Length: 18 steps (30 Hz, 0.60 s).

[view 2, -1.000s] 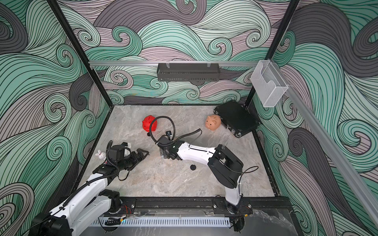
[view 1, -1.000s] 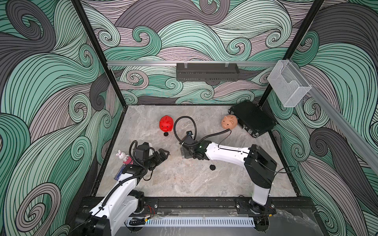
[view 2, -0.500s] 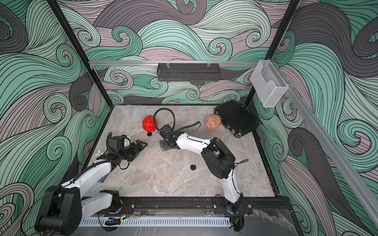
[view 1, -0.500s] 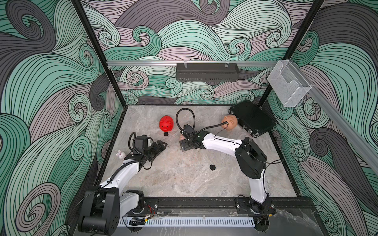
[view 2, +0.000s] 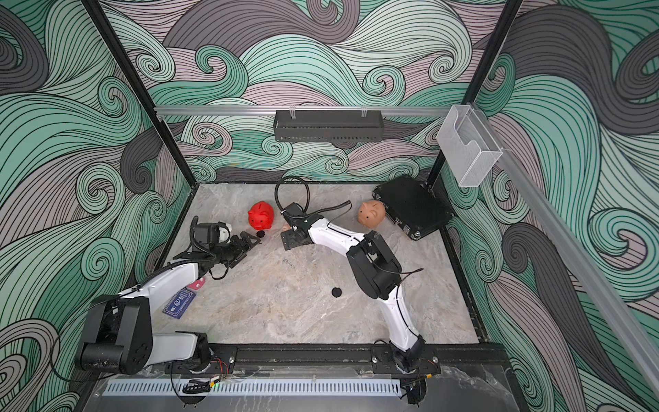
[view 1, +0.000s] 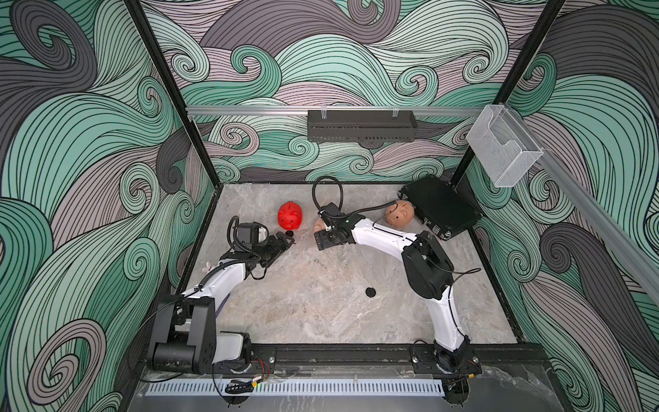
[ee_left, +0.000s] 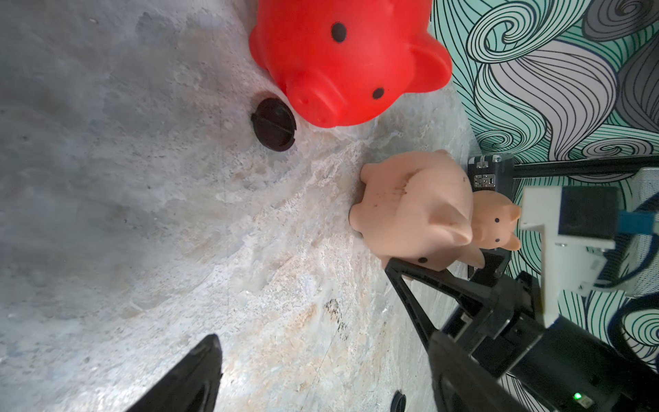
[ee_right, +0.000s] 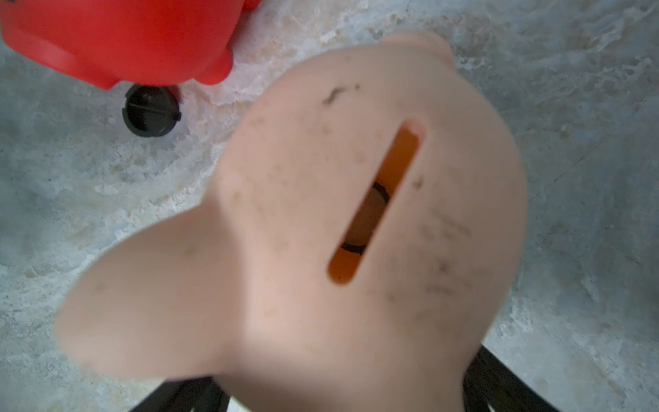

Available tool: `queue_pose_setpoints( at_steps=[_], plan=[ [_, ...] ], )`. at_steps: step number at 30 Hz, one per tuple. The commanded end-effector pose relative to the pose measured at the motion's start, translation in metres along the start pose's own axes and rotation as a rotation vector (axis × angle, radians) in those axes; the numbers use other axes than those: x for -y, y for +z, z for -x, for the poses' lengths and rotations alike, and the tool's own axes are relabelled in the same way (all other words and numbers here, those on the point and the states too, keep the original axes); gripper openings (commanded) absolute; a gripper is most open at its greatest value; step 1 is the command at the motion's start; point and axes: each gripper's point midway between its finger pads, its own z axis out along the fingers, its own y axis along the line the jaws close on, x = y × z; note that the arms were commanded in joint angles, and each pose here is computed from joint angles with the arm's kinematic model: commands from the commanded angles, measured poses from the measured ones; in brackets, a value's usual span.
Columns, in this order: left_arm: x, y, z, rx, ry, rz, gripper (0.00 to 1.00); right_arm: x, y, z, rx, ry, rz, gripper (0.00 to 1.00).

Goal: Open piggy banks
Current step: Move the piggy bank to the center of the board.

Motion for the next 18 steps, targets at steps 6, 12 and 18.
queue_pose_setpoints(
  at_steps=[6, 12, 18],
  plan=[
    [0.009, 0.005, 0.017, 0.007, 0.029, -0.010, 0.90, 0.006, 0.007, 0.026, 0.010, -0.006, -0.008, 0.87],
    [0.011, 0.008, 0.022, 0.009, 0.030, -0.015, 0.90, 0.017, 0.009, 0.038, 0.018, 0.017, -0.040, 0.87],
    [0.005, 0.016, 0.020, -0.013, 0.018, 0.002, 0.90, 0.023, 0.013, 0.041, 0.012, 0.023, -0.048, 0.86]
  ],
)
